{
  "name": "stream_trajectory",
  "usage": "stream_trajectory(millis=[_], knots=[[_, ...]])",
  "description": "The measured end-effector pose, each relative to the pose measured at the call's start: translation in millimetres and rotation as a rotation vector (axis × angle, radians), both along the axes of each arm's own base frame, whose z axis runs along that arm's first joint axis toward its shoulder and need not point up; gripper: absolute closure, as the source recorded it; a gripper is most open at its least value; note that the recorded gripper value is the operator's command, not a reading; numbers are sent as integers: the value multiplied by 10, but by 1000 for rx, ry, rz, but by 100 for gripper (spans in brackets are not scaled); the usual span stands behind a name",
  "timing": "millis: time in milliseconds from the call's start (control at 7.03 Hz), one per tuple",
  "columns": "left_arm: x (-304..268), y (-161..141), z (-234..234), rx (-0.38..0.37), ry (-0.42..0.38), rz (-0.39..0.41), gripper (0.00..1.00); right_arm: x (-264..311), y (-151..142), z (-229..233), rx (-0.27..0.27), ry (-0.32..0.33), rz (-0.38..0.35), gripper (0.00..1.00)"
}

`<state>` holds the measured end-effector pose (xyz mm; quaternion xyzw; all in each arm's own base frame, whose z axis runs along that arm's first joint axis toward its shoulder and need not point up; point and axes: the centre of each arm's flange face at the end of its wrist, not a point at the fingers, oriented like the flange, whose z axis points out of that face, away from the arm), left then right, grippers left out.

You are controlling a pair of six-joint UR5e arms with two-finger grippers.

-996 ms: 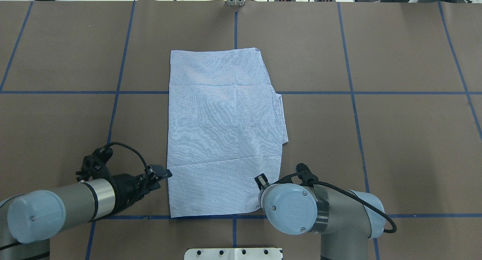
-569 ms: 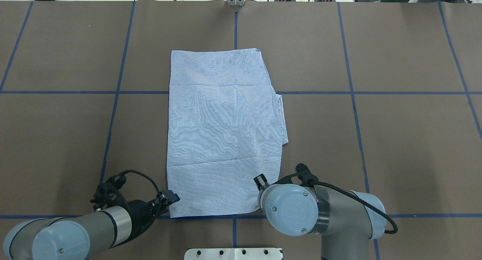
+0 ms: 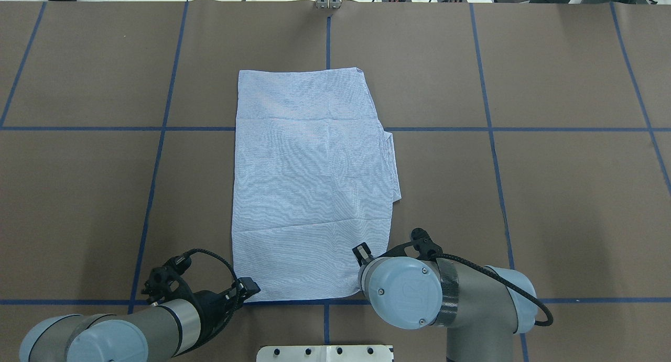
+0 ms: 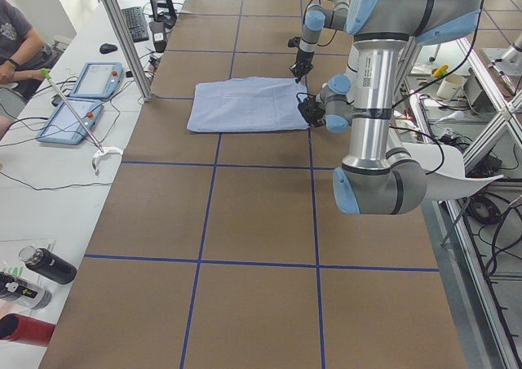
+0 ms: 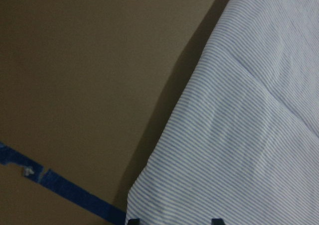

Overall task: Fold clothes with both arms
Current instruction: 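Lower the left gripper to the shirt corner nearest the robot, then grasp the shirt edge nearest the robot with both grippers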

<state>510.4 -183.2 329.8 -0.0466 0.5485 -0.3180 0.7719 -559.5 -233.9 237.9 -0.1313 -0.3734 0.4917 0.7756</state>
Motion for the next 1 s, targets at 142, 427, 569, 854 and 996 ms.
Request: stream_trajectory(millis=[142, 427, 569, 854, 996], knots=[[-10, 5, -3, -8, -15, -2, 42, -1, 4, 0, 0, 1, -1, 100], [-14, 7, 29, -52, -39, -22, 42, -3, 7, 0, 0, 1, -1, 100], [-11, 7, 43, -71, -42, -31, 44, -4, 8, -6, 0, 1, -1, 100], [-8, 12, 48, -93, -40, -41, 68, -4, 8, -28, 1, -1, -1, 100], [-8, 12, 50, -105, -39, -48, 92, -4, 8, -31, 0, 0, -1, 100]])
